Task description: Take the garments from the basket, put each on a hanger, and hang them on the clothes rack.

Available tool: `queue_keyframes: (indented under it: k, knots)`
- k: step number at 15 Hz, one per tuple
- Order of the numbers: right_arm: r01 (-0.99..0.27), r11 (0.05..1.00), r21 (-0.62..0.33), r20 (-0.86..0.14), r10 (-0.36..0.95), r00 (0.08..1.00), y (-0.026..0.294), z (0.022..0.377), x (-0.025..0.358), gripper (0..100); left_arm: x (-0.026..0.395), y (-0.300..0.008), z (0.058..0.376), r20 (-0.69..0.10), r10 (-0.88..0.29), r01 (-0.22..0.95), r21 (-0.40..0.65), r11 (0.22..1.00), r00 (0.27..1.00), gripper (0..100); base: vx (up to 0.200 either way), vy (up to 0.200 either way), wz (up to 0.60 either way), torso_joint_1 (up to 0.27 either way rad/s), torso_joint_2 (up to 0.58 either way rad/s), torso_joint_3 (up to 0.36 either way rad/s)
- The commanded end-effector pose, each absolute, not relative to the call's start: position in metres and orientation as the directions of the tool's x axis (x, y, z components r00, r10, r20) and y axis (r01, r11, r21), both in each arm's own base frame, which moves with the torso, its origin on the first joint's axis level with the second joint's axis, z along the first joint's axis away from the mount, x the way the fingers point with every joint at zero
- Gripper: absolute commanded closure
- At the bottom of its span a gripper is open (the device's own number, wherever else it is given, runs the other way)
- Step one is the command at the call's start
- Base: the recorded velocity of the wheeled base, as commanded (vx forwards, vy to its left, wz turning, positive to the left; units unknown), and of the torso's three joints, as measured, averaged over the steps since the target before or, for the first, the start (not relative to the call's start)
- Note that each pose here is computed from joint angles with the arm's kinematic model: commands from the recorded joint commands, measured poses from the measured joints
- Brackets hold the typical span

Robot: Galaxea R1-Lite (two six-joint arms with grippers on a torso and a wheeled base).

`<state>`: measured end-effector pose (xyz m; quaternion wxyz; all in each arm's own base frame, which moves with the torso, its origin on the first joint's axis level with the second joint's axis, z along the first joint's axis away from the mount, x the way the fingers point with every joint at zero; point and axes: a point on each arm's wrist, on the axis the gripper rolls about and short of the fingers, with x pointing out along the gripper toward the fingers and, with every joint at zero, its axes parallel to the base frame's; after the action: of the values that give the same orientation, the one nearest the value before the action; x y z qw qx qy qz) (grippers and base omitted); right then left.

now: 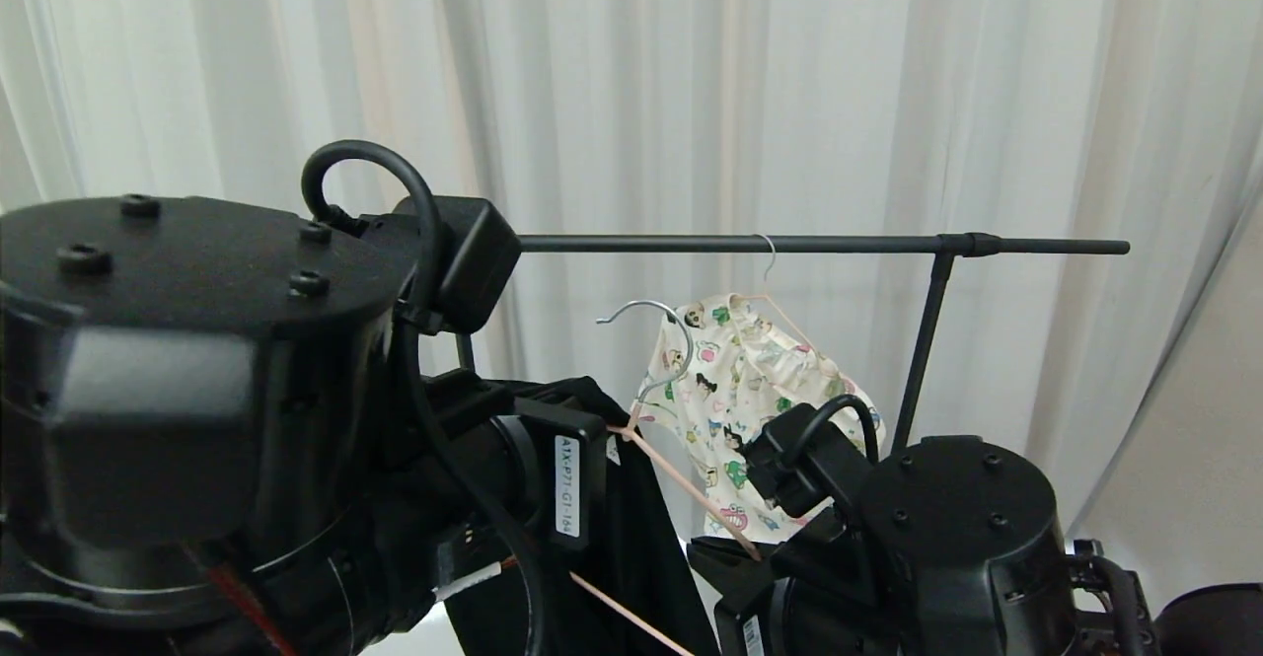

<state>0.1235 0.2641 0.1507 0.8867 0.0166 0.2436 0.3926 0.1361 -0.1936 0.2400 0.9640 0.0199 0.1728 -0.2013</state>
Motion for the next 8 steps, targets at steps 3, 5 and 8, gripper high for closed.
queue_keyframes:
  k: [3,5,8]
  knots:
    - [-0.675,0.706,0.216,-0.418,0.691,0.590,0.264,0.151,0.125,100,0.116,-0.188,0.249,-0.310,-0.458,0.464,-0.058,0.884,0.833,100,0.000,0.000,0.00,0.000,0.00,0.000]
    - [-0.664,0.716,0.215,-0.408,0.684,0.605,0.264,0.152,0.126,100,0.108,-0.184,0.244,-0.322,-0.481,0.497,-0.035,0.867,0.815,100,0.000,0.000,0.00,0.000,0.00,0.000]
    - [-0.663,0.713,0.226,-0.373,0.693,0.617,0.263,0.157,0.126,100,0.107,-0.181,0.243,-0.323,-0.481,0.501,-0.023,0.865,0.815,100,0.000,0.000,0.00,0.000,0.00,0.000]
